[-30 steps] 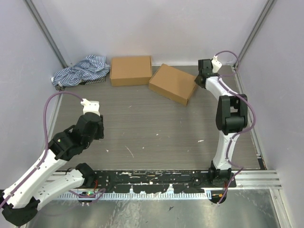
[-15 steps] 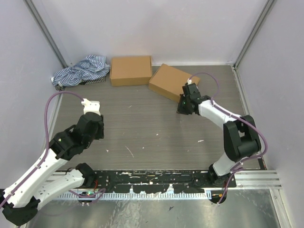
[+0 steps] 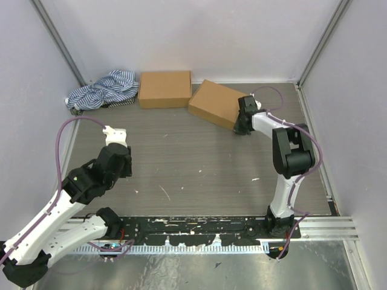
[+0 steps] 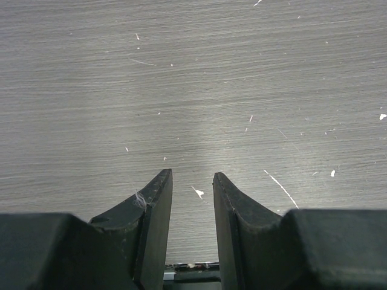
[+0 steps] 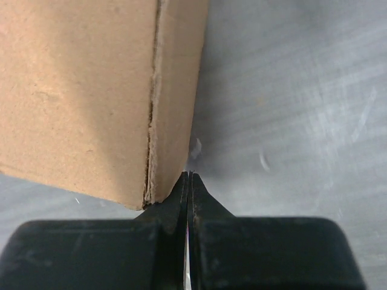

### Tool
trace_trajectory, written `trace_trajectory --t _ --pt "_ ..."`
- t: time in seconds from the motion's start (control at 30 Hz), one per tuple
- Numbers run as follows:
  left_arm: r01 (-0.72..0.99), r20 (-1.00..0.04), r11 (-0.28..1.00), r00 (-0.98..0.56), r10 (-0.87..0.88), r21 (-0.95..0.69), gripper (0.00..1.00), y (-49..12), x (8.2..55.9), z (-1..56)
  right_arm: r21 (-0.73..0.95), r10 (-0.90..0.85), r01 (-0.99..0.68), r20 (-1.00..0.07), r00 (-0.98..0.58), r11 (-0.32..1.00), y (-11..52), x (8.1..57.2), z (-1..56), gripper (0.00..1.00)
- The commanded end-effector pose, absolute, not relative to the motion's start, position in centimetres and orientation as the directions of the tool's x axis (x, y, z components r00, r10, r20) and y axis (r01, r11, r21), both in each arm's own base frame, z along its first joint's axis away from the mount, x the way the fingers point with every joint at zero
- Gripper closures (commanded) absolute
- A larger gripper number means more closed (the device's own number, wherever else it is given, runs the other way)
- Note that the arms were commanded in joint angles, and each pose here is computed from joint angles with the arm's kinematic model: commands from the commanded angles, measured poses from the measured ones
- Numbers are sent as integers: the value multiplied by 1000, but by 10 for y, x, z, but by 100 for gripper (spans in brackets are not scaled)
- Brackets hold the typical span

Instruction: Fold the paper box

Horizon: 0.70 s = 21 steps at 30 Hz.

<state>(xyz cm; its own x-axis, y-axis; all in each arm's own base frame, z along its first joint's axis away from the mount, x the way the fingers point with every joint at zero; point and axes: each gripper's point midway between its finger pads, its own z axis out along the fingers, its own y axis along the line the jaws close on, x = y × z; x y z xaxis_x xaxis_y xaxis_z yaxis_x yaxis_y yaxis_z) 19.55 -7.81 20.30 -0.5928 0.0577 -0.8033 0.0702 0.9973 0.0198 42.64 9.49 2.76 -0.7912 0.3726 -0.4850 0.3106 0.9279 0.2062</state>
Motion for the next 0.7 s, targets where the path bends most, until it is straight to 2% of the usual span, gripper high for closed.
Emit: trace_trajectory --t 0.0,0.23,0.3,0.47,0.53,0.67 --pt "48 -810 999 -585 48 25 60 -73 195 202 217 417 360 -575 -704 907 85 480 48 99" --pt "39 -809 999 -586 40 21 59 -72 195 202 264 556 520 -619 -555 813 38 530 65 99" --pt "37 -809 999 -586 40 22 59 -72 195 202 324 559 470 -629 -541 821 43 550 73 99" --pt "35 -808 999 -588 40 24 59 -72 195 202 538 537 188 -621 -572 822 88 597 98 99" --pt "31 -807 999 -589 41 28 59 -71 195 201 554 539 176 -606 -586 814 94 592 103 99" --pt "19 -810 999 -586 34 28 58 -69 195 202 479 553 292 -612 -565 828 79 546 113 99"
